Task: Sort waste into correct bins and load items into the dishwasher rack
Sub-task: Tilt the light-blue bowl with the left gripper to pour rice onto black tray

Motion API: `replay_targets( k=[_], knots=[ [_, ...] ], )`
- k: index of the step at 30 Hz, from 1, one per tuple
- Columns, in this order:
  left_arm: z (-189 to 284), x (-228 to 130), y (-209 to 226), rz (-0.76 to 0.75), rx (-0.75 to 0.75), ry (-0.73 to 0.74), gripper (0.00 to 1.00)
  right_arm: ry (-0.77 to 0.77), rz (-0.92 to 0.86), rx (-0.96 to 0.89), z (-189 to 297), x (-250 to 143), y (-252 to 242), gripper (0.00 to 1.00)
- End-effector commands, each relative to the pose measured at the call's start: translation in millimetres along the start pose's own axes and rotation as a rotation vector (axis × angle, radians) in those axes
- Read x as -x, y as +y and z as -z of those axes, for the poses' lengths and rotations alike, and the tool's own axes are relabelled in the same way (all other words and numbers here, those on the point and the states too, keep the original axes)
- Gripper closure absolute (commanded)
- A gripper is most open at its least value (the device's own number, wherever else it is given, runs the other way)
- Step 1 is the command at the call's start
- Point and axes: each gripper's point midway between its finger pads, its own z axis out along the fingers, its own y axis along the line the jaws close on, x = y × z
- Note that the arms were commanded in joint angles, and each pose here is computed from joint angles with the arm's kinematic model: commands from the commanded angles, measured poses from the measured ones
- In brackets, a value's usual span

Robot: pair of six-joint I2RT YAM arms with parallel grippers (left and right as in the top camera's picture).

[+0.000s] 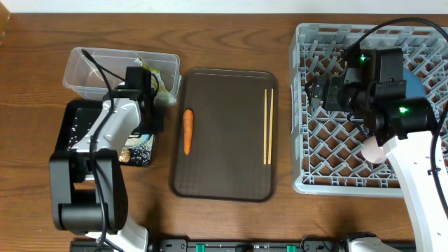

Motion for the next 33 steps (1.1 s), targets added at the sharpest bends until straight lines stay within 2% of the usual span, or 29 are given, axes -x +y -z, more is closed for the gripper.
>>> replay_targets(
  k=[1,7,9,10,19,25,33],
  knots=[
    [-6,-7,6,0.028,0.025,0.033,0.77,-0.003,0.013,-0.010,1,1,-2,0.04],
    [-7,3,5,0.033,0.017,-0.007,0.81,-0.010,0.014,-0.008,1,2,-1,0.04],
    [-7,6,3,0.034,0.009,-0.018,0.93,-0.010,0.014,-0.008,1,2,-1,0.04],
    [-7,7,3,0.035,0.009,-0.022,0.94,-0.010,0.014,-0.008,1,2,-1,0.03],
    [-2,6,3,0.034,0.003,-0.018,0.94,-0.012,0.014,-0.008,1,3,-1,0.03],
    [43,12,-4,0.042,-0.065,-0.066,0.94,-0.028,0.016,-0.004,1,7,0,0.03],
    [111,13,-24,0.090,-0.328,-0.202,0.94,-0.031,0.016,-0.004,1,7,0,0.03]
  ],
)
